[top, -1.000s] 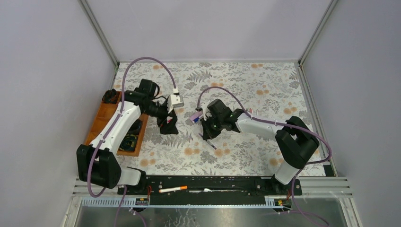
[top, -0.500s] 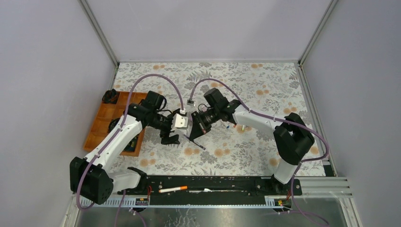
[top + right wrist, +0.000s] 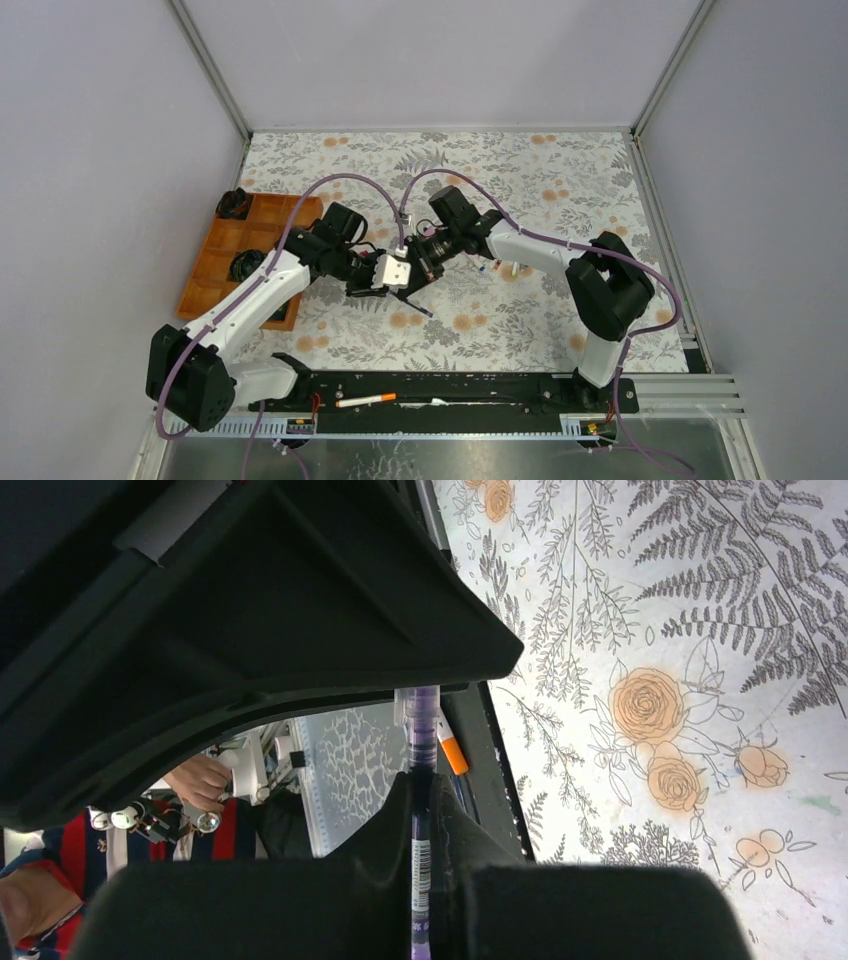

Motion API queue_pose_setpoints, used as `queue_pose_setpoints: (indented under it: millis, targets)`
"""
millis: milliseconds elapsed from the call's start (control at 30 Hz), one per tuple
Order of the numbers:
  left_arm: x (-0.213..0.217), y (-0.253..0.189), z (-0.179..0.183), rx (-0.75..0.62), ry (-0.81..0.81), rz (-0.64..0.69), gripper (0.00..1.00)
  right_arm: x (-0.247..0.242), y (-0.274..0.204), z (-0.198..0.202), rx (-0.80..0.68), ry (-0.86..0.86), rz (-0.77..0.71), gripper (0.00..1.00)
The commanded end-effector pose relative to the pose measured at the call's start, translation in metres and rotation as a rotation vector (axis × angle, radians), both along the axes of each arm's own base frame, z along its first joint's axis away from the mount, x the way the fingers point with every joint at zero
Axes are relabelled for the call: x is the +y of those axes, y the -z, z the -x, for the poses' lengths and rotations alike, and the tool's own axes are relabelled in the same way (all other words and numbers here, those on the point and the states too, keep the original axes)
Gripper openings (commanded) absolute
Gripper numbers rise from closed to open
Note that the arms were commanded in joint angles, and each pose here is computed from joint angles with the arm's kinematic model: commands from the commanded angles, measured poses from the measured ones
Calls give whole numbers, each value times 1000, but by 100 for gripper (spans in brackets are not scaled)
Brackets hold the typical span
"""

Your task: Open the pen caps

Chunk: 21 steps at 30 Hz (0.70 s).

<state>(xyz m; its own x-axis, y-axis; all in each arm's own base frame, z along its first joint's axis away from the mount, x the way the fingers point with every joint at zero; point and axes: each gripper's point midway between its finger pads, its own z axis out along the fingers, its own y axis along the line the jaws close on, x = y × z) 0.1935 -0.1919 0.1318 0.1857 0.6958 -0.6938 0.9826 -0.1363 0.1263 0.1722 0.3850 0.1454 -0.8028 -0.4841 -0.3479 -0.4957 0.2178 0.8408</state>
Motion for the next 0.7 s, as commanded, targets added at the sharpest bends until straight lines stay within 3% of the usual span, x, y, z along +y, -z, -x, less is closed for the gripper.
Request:
queue_pose_setpoints:
  millis: [0, 67, 100, 133, 267, 467, 533, 633, 667]
  targets:
    - [-8, 7, -7, -33, 0, 1, 30, 7, -16, -5, 21, -8, -62, 0]
    - [-10, 6, -6, -30, 3, 6, 21, 7, -14, -5, 32, -7, -61, 0]
    - [-11, 6, -6, -31, 2, 9, 13, 7, -13, -4, 38, -7, -58, 4]
    - [-12, 5, -8, -33, -3, 11, 0, 6, -10, -4, 49, -7, -51, 14]
    - [-11, 4, -11, -44, -13, 1, 0, 2, 0, 0, 67, -11, -16, 26]
    - [-6, 6, -11, -53, -2, -27, 0, -5, 2, 10, 103, -59, 3, 29]
    - [-4, 6, -10, -56, 5, -36, 0, -7, 5, 10, 102, -61, 19, 23]
    - [-1, 7, -11, -61, 14, -56, 0, -9, 8, 8, 90, -53, 50, 0]
    - [1, 7, -12, -69, 15, -68, 0, -11, 9, 7, 87, -47, 61, 0]
